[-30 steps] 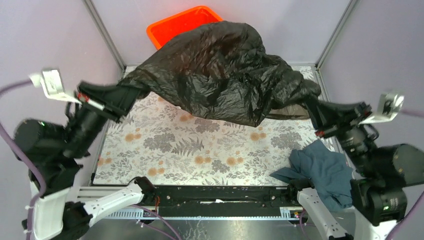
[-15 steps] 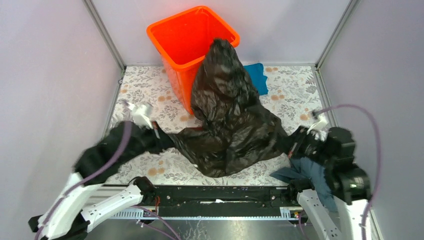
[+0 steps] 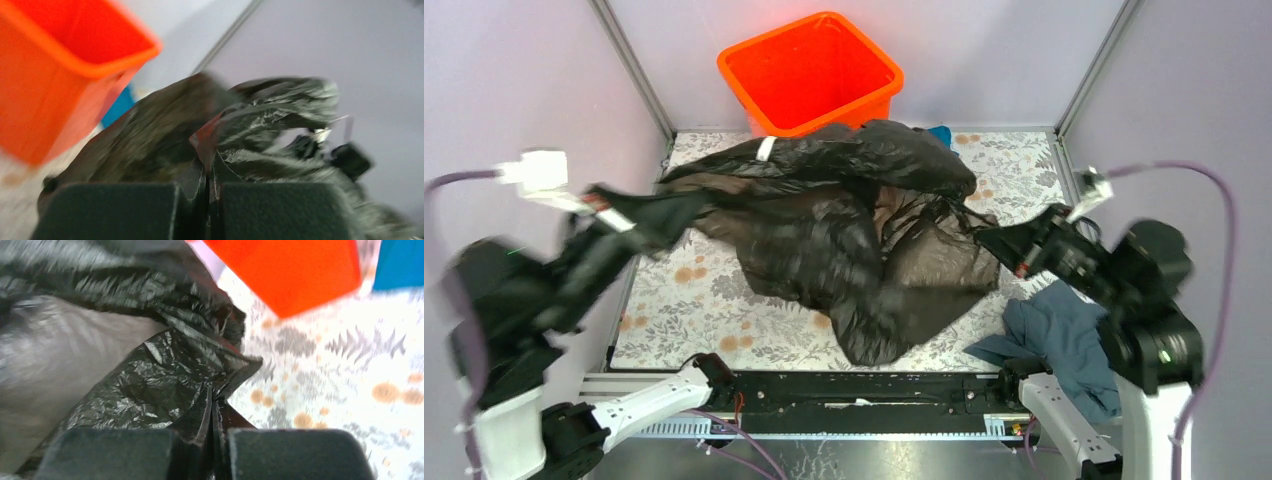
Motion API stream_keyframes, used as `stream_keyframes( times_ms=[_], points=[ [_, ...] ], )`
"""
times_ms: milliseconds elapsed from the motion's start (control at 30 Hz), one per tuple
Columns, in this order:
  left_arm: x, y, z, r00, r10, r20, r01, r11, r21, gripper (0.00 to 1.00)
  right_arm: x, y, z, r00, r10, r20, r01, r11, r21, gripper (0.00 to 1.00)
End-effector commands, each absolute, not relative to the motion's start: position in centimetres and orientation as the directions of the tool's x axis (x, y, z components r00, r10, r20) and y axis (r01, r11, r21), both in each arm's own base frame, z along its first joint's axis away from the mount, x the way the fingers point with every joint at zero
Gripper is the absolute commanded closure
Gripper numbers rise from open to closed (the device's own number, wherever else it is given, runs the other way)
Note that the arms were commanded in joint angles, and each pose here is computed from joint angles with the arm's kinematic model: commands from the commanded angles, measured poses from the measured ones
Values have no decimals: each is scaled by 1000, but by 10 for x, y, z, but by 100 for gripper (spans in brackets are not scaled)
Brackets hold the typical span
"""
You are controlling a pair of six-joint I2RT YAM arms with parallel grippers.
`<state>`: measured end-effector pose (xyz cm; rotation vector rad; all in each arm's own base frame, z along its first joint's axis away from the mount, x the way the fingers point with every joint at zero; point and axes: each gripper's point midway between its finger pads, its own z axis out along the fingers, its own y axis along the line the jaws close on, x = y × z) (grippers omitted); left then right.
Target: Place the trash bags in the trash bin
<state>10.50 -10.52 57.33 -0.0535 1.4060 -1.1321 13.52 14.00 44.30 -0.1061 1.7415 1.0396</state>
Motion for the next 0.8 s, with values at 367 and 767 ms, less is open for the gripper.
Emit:
stream_keyframes(
  times_ms=[367,767],
  points=[
    [160,-127,602,-91,-582,-808,541,652,-531,100,179,144,491,-336,375,-864,-582,639,503,100],
    [162,-65,640,148,-418,-896,384,860,-337,100,200,123,532,-214,353,-911,-516,751,412,100]
  ],
)
